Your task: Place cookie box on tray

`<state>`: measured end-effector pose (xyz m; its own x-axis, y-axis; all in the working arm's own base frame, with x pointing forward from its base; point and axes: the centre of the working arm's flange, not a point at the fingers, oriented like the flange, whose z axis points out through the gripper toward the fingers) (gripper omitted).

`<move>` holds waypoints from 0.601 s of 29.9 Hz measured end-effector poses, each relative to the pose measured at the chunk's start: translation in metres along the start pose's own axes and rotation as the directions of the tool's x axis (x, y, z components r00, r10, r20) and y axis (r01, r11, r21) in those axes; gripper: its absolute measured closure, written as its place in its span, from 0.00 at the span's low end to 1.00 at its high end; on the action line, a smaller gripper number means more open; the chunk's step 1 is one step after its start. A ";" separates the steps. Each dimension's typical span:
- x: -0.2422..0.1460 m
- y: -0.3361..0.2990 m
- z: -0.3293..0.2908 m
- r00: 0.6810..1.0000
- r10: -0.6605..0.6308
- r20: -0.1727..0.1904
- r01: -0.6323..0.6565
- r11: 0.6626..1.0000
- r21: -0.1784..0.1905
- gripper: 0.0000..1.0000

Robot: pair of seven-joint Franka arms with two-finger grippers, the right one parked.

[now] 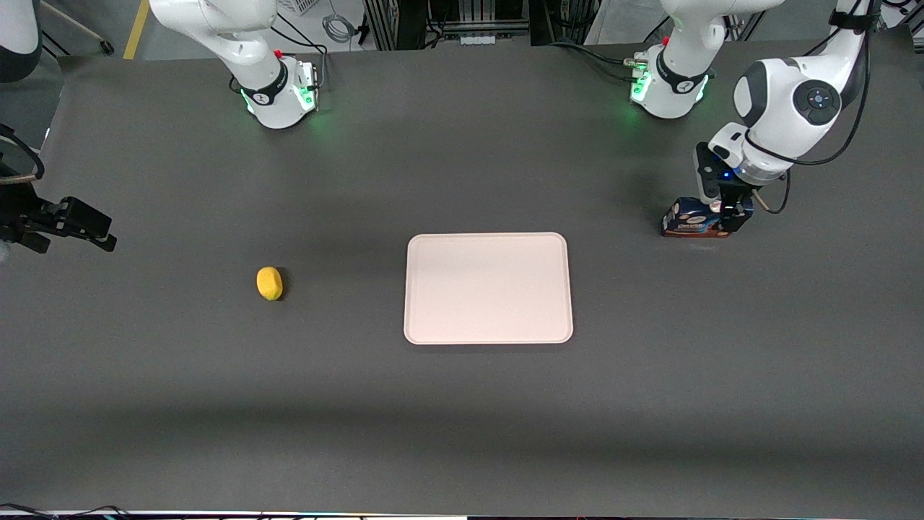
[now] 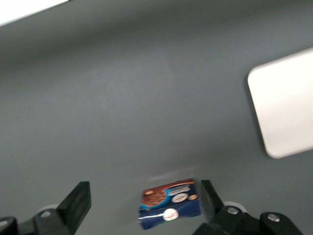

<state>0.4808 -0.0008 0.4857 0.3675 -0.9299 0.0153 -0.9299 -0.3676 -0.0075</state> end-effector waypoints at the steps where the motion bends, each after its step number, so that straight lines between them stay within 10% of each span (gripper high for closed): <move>1: 0.005 0.001 -0.001 0.999 -0.041 0.000 0.041 0.999 0.002 0.74; 9: 0.076 0.033 -0.008 0.905 -0.425 -0.009 0.425 0.905 -0.005 0.74; 18: 0.185 0.094 -0.019 0.675 -0.738 -0.021 0.738 0.675 -0.006 0.74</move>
<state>0.4606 -0.2069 0.5068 0.9339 -0.3557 0.0373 -0.3563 -0.9343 0.0121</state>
